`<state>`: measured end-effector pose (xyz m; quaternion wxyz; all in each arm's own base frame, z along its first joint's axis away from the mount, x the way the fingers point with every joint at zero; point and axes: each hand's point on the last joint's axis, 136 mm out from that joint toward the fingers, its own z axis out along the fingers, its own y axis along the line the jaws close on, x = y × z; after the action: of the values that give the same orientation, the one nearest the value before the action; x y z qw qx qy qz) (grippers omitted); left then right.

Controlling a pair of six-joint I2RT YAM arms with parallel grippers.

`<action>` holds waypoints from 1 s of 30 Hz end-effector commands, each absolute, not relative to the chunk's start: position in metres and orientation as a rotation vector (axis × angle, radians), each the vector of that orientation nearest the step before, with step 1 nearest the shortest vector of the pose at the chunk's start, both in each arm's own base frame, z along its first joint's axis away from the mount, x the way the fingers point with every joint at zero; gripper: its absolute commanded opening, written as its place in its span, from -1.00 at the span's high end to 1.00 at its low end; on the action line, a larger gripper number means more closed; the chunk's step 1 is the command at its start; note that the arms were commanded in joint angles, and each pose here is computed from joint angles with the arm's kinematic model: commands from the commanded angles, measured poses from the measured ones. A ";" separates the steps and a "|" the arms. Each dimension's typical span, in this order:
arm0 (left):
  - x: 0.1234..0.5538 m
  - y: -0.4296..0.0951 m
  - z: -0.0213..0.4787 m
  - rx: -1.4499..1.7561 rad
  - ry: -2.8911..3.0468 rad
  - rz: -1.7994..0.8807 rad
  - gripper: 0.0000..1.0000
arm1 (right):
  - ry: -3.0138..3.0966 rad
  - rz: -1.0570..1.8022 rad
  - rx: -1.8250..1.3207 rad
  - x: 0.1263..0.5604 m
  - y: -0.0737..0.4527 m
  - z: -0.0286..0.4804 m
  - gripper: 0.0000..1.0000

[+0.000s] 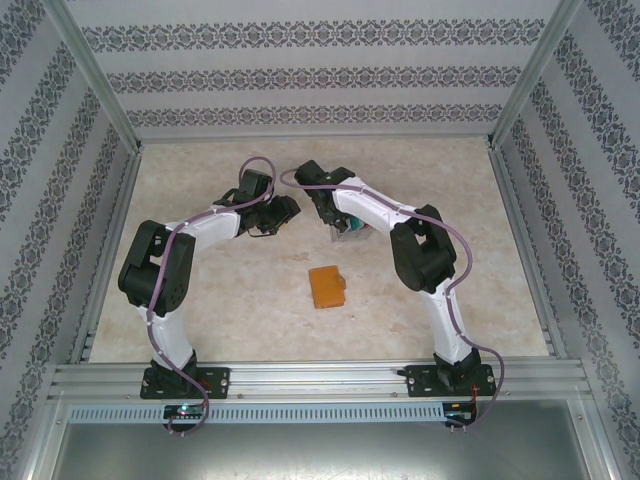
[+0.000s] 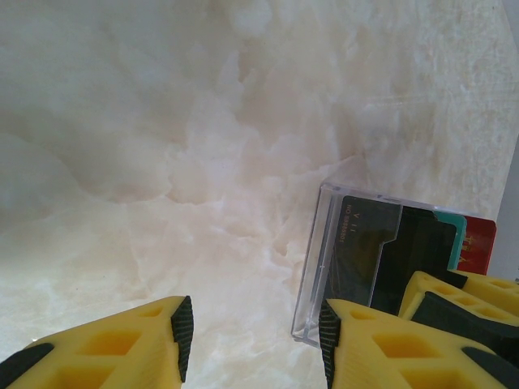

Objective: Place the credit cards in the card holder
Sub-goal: Pick up the credit card from the storage box.

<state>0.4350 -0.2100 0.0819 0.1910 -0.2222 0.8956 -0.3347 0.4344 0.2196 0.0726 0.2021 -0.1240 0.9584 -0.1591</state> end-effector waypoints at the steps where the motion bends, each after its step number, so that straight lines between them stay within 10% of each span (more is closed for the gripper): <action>1: 0.440 -0.213 0.088 -0.620 2.494 -0.973 0.05 | 2.659 -0.467 -0.287 0.434 0.207 0.085 0.45; 30: 0.440 -0.215 0.087 -0.616 2.497 -0.988 0.05 | 2.694 -0.250 -0.256 0.422 0.223 0.107 0.96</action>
<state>0.4338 -0.2122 0.0825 0.1859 -0.2207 0.8948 -0.3406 0.4313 0.2216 0.0869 0.2104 -0.1033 0.9646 -0.1211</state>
